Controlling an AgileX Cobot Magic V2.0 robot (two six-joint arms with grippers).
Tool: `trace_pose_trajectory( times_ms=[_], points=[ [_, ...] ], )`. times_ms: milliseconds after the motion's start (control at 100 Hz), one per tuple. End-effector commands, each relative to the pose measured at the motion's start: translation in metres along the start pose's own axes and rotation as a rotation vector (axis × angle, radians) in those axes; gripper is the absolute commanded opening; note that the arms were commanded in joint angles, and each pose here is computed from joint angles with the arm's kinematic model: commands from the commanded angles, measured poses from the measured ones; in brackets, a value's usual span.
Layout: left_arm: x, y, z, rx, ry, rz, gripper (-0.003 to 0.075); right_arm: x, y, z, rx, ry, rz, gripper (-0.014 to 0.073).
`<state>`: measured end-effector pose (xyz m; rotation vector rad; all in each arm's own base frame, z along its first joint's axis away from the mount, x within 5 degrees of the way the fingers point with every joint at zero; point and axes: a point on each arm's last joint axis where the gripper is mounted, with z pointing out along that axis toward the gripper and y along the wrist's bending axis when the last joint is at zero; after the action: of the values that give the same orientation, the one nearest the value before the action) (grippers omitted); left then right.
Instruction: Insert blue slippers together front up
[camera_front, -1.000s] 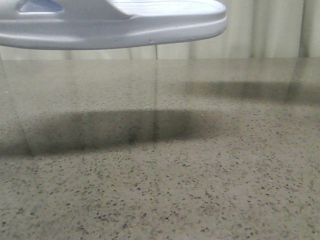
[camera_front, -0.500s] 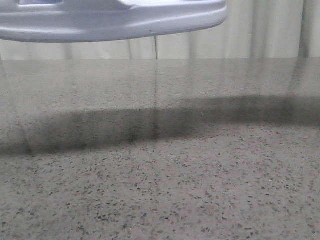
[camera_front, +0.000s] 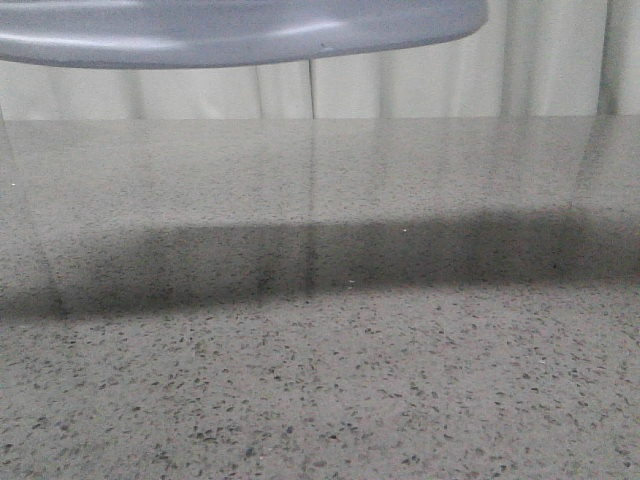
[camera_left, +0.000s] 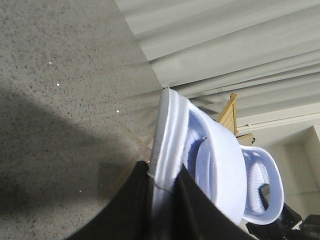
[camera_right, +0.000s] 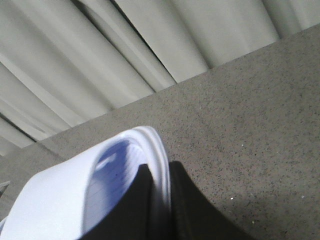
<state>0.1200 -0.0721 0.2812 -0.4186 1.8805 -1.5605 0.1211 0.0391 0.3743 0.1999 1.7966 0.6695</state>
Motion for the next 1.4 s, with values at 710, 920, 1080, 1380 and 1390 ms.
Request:
trace_pose_trajectory(
  times_ms=[710,920,1080,1380,1390],
  points=[
    [0.004,-0.027,-0.002,0.2,0.086,-0.054,0.0016,0.024,-0.01,0.035,-0.036,0.019,0.222,-0.0107],
    [0.006,-0.028,-0.003,0.217,0.11,-0.053,0.0016,0.042,-0.024,0.04,-0.005,0.028,0.346,-0.0107],
    [0.007,-0.03,-0.003,0.23,0.126,-0.05,0.0016,0.044,-0.025,0.04,-0.003,0.031,0.391,-0.0107],
    [0.011,-0.033,-0.004,0.259,0.166,-0.047,0.0016,0.048,-0.021,0.04,-0.026,0.067,0.391,-0.0107],
    [0.011,-0.033,-0.004,0.26,0.169,-0.047,0.0016,0.049,-0.02,0.04,-0.029,0.07,0.39,-0.0107]
  ],
)
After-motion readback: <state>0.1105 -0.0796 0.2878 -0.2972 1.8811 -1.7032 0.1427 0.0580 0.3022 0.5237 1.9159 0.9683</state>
